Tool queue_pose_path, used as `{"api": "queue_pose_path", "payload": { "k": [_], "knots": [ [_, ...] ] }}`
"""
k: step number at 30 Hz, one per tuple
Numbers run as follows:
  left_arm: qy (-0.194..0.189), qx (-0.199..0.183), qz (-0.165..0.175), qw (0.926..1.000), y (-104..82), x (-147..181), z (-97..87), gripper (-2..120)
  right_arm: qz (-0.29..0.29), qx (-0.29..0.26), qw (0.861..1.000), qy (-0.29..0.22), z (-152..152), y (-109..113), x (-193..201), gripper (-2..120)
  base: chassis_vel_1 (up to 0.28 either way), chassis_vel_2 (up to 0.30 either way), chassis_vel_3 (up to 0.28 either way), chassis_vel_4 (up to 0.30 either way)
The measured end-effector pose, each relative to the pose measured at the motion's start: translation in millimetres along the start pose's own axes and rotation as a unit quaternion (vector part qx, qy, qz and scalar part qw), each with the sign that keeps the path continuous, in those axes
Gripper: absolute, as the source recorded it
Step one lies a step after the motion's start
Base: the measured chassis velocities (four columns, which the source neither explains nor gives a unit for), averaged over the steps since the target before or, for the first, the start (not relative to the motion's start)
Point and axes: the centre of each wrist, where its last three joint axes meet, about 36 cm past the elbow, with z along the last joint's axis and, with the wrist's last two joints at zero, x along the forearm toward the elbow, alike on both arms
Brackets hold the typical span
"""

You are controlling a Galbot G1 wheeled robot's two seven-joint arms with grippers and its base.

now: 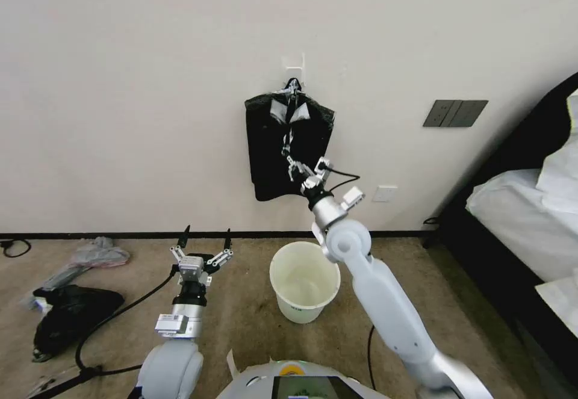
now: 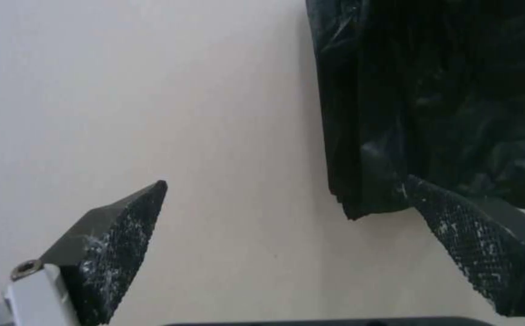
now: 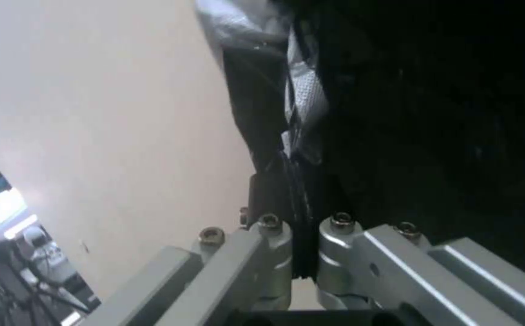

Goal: Place a trash bag onto the trash bin.

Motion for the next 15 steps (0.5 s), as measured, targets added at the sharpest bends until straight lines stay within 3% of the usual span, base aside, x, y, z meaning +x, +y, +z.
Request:
{"api": "queue_pose_path", "payload": {
  "k": [13, 15],
  "knots": [
    [-0.002, 0.004, 0.004, 1.0, -3.6, -1, -0.6, 100, -0.012, 0.084, 0.996, 0.033, 15, 12, 62, 0, 0.0, 0.0, 0.0, 0.0],
    [0.009, -0.002, 0.005, 0.9999, -2.9, -1, -1.1, 100, -0.017, 0.122, 0.991, 0.052, 21, 9, 79, 0, 0.0, 0.0, 0.0, 0.0]
  ]
}}
